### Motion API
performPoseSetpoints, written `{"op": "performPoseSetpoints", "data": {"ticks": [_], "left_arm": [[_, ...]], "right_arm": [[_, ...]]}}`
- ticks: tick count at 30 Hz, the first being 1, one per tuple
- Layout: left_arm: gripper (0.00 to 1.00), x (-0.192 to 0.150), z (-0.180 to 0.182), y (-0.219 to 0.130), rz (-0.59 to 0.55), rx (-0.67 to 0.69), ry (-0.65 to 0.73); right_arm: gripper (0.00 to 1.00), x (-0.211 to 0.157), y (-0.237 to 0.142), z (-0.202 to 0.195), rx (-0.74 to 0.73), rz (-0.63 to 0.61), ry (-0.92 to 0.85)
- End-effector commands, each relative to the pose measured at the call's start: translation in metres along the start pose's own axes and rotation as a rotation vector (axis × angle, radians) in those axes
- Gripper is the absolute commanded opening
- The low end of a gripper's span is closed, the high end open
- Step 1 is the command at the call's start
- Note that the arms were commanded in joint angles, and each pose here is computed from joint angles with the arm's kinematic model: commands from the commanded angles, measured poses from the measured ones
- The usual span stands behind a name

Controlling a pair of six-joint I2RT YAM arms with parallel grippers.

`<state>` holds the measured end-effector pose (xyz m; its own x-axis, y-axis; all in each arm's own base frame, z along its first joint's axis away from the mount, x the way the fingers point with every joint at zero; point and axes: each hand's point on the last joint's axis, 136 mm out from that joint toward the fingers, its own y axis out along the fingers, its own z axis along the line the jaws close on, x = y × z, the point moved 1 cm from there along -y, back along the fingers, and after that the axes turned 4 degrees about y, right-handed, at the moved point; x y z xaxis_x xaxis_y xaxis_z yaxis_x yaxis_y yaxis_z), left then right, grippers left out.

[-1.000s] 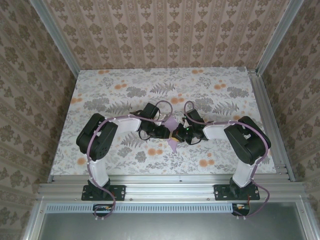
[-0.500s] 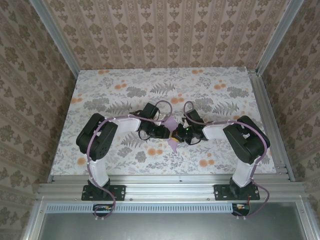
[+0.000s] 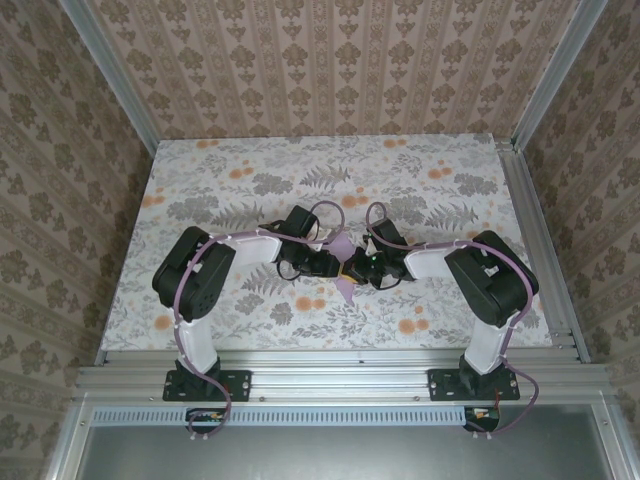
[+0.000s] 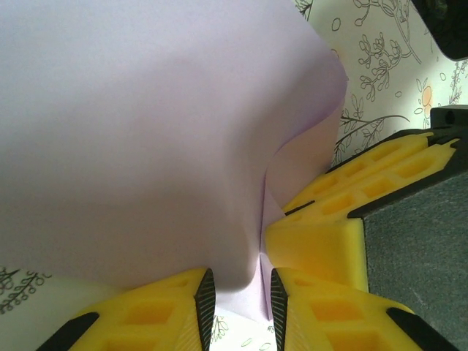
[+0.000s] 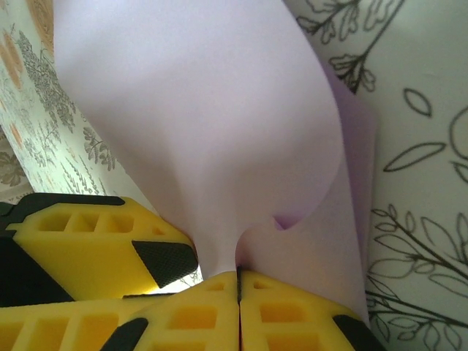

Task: Fold a paper plane with a square sheet of paper (pick it up from the middle)
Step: Third fold the triangle at the center of the table.

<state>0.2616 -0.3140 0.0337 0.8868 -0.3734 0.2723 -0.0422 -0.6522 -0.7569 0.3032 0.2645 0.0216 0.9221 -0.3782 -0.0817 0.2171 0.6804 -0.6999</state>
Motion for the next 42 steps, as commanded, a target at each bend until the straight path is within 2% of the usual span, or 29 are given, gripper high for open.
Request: {"op": "performPoseSetpoints", "data": {"ticks": [1,16,27,36,42], "left_arm": [[0.31,-0.015,0.004,0.005,0.042,0.000,-0.034],[0.32,-0.005,0.002,-0.010,-0.014,-0.016,-0.029],[0.35,0.006,-0.004,-0.033,-0.069,-0.014,-0.014],[0.35,0.007,-0.006,-0.043,-0.089,-0.012,-0.007],[0.33,0.009,-0.005,-0.041,-0.091,-0.013,-0.012]], "right_arm": [[0.10,-0.002,0.012,-0.023,-0.079,0.001,0.017],[0.23,-0.007,0.013,-0.033,-0.094,0.011,0.015],[0.38,-0.008,0.014,-0.035,-0.092,0.013,0.015],[0.37,-0.010,0.013,-0.036,-0.083,0.014,0.022],[0.28,-0.012,0.011,-0.037,-0.083,0.016,0.020]]}}
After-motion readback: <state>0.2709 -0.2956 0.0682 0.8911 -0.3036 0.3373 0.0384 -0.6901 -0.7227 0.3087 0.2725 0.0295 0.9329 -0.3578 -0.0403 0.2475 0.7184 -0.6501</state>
